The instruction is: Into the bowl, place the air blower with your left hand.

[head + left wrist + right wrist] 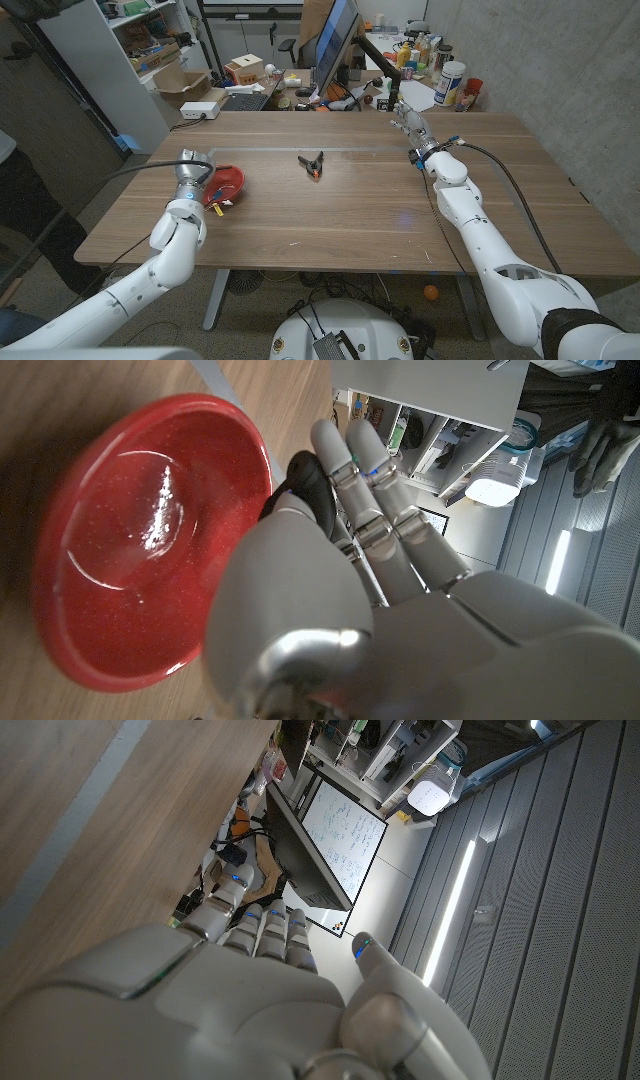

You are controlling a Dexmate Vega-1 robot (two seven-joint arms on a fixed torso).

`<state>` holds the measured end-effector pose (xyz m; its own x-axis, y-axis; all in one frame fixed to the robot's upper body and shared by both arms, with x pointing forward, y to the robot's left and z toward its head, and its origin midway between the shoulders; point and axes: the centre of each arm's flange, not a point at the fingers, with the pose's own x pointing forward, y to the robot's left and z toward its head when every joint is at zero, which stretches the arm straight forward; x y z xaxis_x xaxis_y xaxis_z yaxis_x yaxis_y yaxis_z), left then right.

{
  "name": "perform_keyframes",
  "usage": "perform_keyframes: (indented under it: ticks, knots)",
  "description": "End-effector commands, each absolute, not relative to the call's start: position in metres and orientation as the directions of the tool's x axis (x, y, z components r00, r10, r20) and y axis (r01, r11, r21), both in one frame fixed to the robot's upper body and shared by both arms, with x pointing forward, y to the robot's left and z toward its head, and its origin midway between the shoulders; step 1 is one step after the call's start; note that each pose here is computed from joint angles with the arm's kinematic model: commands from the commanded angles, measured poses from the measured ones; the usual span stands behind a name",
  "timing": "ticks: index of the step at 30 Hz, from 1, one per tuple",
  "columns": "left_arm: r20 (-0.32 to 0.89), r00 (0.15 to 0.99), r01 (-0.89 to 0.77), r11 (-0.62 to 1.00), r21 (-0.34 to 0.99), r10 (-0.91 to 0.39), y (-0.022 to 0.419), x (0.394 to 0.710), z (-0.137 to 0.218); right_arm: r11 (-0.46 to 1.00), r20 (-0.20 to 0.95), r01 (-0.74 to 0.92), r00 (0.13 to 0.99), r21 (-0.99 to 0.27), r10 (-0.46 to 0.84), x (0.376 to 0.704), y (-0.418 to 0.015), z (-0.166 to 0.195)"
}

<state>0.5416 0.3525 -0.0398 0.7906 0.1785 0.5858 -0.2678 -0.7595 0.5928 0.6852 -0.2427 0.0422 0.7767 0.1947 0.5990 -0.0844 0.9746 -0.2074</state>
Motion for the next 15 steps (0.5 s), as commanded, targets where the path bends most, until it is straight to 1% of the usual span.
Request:
perform_keyframes:
  ticks: [1, 15]
  knots:
    - [0.564, 0.807, -0.22, -0.798, 0.562, 0.175, 0.345, 0.552, -0.044, 0.976, 0.598, -0.085, 0.778, -0.202, 0.192, 0.686, -0.247, 0.041]
    - [0.555, 0.811, -0.154, -0.849, 0.505, 0.183, 0.334, 0.552, -0.048, 0.976, 0.598, -0.088, 0.778, -0.199, 0.192, 0.688, -0.249, 0.04]
